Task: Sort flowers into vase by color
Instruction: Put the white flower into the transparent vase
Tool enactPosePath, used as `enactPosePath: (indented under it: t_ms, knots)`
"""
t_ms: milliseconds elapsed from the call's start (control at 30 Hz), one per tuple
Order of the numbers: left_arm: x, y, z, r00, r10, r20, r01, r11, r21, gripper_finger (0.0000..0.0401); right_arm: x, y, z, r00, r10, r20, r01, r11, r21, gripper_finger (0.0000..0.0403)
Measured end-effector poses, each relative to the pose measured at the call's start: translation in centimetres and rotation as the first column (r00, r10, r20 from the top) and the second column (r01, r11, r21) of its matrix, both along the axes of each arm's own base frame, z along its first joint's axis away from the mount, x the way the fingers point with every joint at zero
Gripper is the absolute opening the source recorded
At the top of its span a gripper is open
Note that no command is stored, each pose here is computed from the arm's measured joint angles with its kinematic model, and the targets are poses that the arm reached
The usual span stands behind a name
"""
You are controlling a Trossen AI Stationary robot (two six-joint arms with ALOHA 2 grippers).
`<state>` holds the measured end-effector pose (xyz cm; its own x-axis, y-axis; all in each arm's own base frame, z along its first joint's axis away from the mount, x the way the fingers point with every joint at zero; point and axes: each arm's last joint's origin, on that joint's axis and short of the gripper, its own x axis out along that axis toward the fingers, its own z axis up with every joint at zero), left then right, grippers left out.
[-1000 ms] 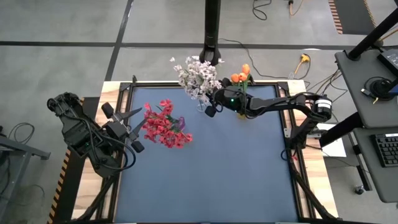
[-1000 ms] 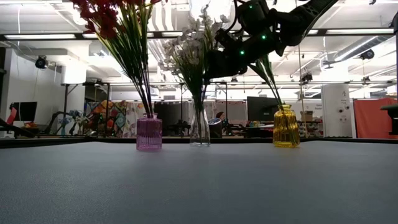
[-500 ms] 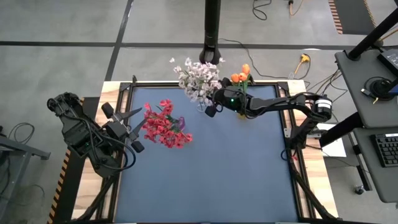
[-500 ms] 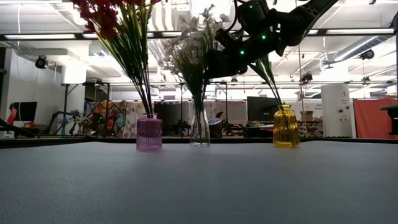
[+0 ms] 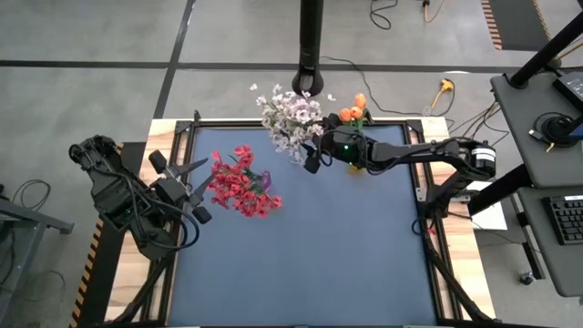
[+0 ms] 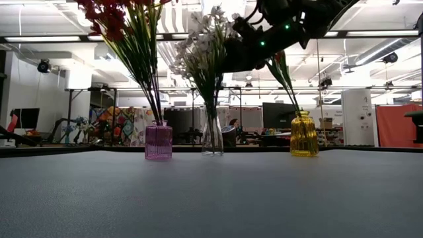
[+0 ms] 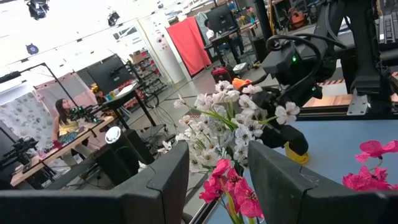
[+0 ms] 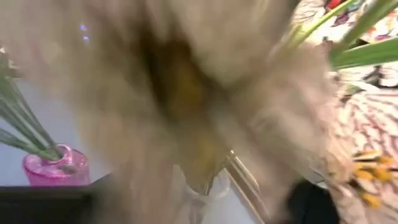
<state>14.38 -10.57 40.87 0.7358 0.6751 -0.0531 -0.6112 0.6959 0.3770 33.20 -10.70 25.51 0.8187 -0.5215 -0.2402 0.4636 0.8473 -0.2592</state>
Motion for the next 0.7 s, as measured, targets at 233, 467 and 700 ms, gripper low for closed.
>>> enactPosePath:
  t_ms: [233, 467, 700]
  knots:
    - [0.00, 0.00, -0.01, 1.000, 0.000, 0.000, 0.000, 1.000, 0.000, 0.0148, 0.07, -0.02, 0.27, 0.999, 0.013, 0.030, -0.013, 1.000, -0.004, 0.0120]
    - [0.00, 0.00, -0.03, 1.000, 0.000, -0.001, 0.000, 1.000, 0.001, 0.0148, 0.09, -0.05, 0.37, 0.999, 0.017, 0.029, -0.017, 1.000, -0.024, 0.0021]
    - [0.00, 0.00, -0.03, 1.000, 0.000, -0.001, 0.000, 1.000, 0.001, 0.0148, 0.07, -0.17, 0.48, 0.999, 0.014, 0.041, -0.013, 1.000, -0.026, 0.0022]
